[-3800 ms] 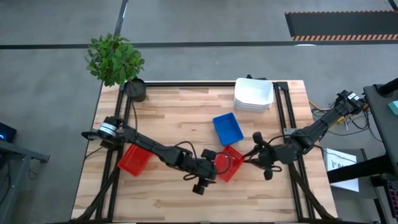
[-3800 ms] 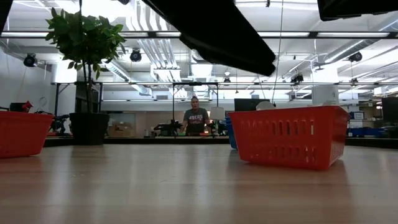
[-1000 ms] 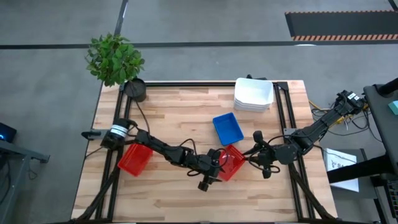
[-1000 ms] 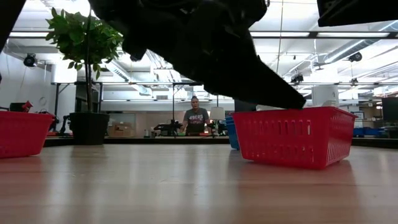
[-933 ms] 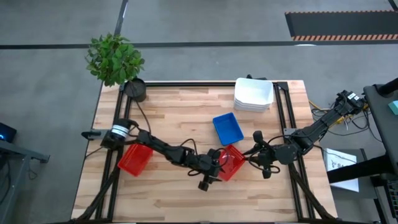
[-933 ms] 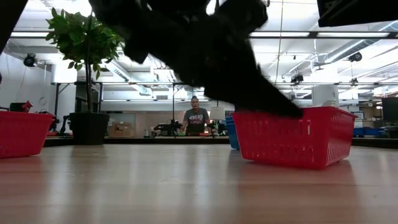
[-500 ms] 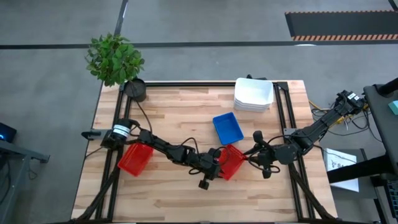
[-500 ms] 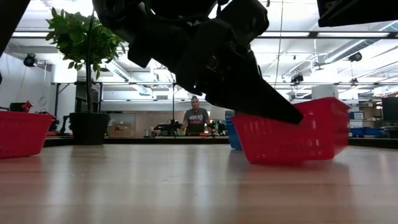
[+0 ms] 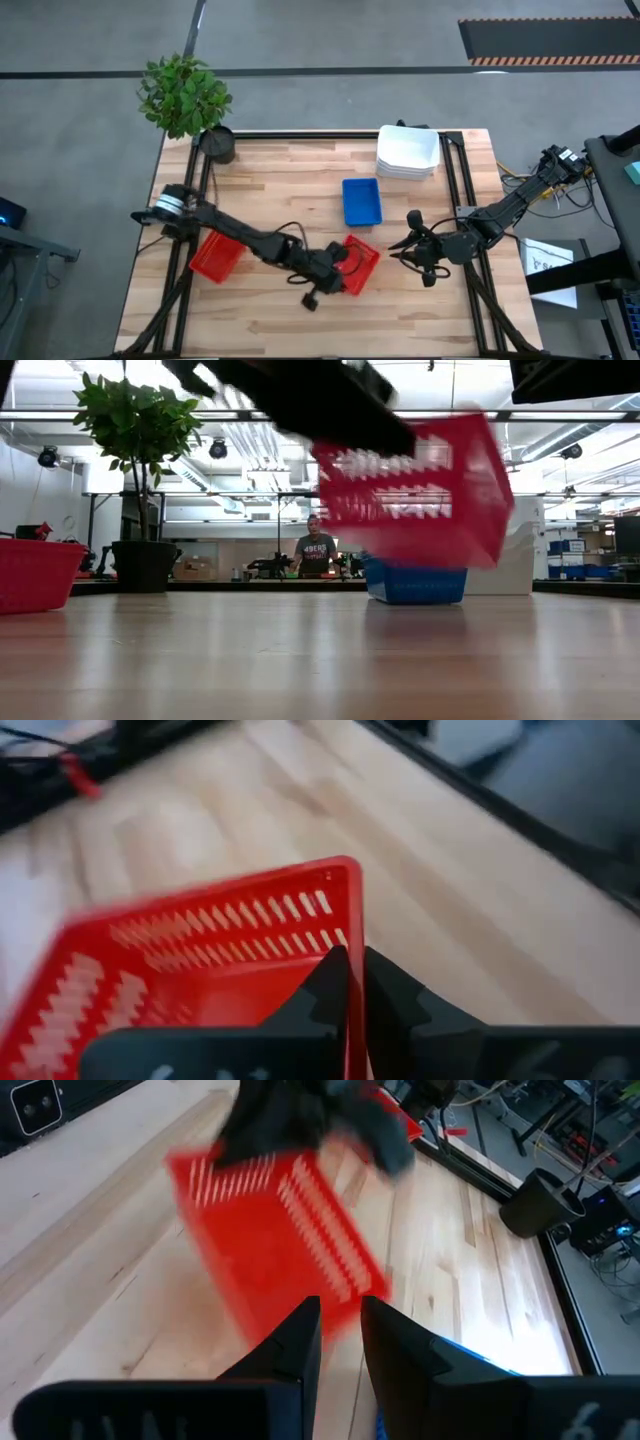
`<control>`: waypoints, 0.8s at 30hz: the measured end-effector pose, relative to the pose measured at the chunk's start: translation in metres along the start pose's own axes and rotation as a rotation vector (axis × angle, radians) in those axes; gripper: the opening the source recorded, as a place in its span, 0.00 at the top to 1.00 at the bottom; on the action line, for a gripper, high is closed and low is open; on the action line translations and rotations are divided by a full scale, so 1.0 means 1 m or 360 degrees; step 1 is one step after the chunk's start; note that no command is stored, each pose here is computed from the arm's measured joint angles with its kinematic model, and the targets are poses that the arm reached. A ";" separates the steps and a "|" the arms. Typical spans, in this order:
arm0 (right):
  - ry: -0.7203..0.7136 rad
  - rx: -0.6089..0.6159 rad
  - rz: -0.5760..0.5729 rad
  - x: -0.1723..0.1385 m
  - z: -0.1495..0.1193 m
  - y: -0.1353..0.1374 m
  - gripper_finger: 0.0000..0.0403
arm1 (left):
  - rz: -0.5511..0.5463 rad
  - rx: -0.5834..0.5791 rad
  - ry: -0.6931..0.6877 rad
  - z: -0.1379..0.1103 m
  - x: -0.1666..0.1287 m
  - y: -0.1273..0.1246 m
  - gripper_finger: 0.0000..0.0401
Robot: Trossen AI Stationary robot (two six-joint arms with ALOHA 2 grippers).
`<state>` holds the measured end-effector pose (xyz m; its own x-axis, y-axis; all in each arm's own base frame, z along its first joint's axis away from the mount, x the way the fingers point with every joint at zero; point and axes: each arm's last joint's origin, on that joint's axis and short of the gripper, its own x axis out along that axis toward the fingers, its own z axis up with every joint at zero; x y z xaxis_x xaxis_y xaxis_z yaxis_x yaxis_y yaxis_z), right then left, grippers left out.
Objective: Stack baskets by color
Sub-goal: Stack the right red bin on the stacked red bin
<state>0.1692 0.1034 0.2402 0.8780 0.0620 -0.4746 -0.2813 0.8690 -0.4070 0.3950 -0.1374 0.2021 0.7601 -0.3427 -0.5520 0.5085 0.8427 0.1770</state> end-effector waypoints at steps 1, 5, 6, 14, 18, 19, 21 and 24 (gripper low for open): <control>0.0001 0.0002 0.0000 0.000 0.000 0.000 0.83 | -0.0034 0.0030 0.0040 0.005 -0.010 -0.008 1.00; 0.0007 -0.0001 0.0002 0.000 -0.001 0.001 0.83 | -0.0126 0.0069 0.0309 0.015 -0.053 -0.039 1.00; 0.0011 -0.0003 0.0003 0.001 -0.002 0.001 0.83 | -0.0126 0.0037 0.0401 0.015 -0.065 -0.048 1.00; 0.0001 -0.0009 0.0000 0.001 -0.002 0.001 0.83 | 0.0056 -0.0456 0.0892 0.009 -0.170 -0.101 1.00; -0.0007 -0.0013 -0.0001 0.001 -0.002 0.001 0.83 | 0.0111 -0.0604 0.0987 -0.003 -0.198 -0.116 1.00; -0.0008 -0.0016 -0.0001 0.001 -0.002 0.001 0.83 | 0.0098 -0.0589 0.0989 -0.006 -0.203 -0.120 1.00; -0.0011 -0.0026 -0.0002 0.001 -0.001 0.001 0.83 | 0.0088 -0.0572 0.1017 -0.013 -0.208 -0.124 1.00; -0.0019 -0.0022 -0.0004 0.001 -0.001 0.001 0.83 | 0.0108 -0.0647 0.1063 -0.024 -0.214 -0.126 1.00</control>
<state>0.1696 0.1036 0.2388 0.8832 0.0657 -0.4644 -0.2845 0.8622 -0.4192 0.1585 -0.1607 0.2781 0.3144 -0.0715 -0.9466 0.1834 0.9829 -0.0133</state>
